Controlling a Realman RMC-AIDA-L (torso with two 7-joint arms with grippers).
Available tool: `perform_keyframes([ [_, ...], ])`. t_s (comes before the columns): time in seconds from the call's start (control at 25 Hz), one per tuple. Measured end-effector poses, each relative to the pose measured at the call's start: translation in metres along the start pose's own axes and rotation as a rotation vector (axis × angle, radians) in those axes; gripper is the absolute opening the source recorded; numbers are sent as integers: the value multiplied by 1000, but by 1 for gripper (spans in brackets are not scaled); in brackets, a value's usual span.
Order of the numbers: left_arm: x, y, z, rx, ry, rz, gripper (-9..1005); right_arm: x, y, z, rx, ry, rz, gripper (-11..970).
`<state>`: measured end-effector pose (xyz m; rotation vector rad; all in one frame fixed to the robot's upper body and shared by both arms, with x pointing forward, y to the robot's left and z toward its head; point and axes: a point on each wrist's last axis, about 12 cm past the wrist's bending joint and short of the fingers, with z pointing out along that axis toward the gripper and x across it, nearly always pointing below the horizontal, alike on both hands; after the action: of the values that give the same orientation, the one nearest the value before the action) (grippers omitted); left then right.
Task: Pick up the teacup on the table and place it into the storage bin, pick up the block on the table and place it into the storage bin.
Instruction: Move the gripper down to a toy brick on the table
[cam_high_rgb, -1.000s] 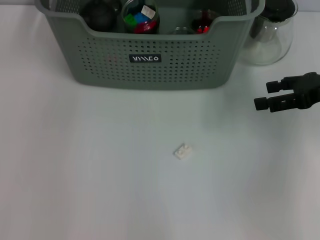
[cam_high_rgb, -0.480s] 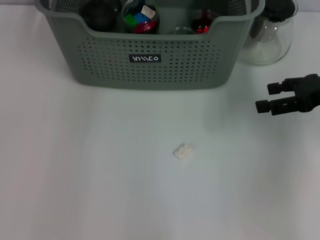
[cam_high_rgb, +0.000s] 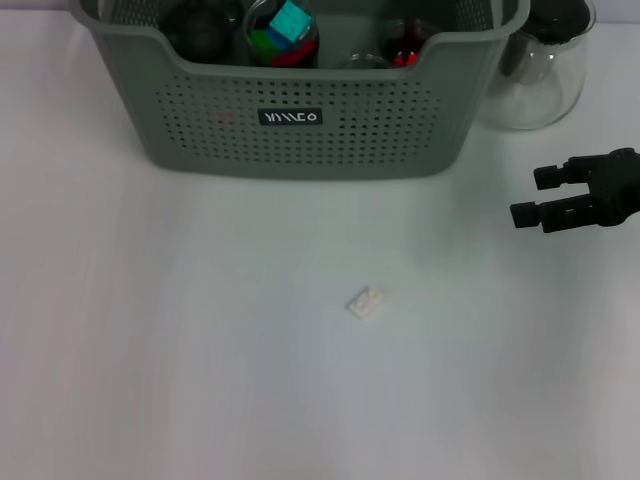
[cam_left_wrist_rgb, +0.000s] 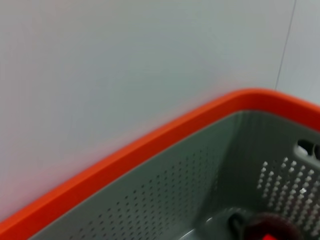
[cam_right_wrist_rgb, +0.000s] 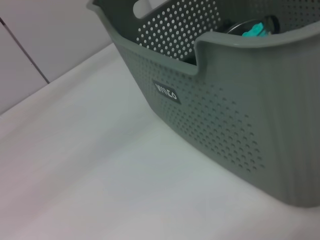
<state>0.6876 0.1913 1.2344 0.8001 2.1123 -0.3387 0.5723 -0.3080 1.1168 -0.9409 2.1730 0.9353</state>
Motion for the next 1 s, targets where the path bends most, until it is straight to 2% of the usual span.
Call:
perform_keyframes([
  [0.12, 0, -6, -25, 85, -55, -1, 670, -2, 0, 1, -3, 0, -9, 915],
  [0.16, 2, -13, -41, 165, -92, 28, 777, -2, 0, 1, -3, -1, -12, 915],
  [0.2, 3, -18, -47, 203, -105, 47, 883, -2, 0, 1, -3, -1, -14, 915],
  [0.32, 15, -39, -75, 388, -158, 177, 881, -3, 0, 2, -4, -1, -17, 915],
  [0.44, 32, -60, -86, 512, -113, 298, 880, -4, 0, 2, -3, -2, -20, 916],
  [0.52, 45, -72, -83, 558, -40, 342, 879, -5, 0, 2, -3, -4, -20, 916],
  [0.64, 65, -93, -61, 578, 148, 370, 877, -5, 0, 2, -2, -6, -15, 916],
  [0.84, 80, -128, -19, 526, 419, 317, 869, -3, 0, 1, 0, -9, -3, 916],
  [1.0, 85, -150, 0, 486, 525, 264, 863, -3, 0, 1, 1, -9, -1, 916],
])
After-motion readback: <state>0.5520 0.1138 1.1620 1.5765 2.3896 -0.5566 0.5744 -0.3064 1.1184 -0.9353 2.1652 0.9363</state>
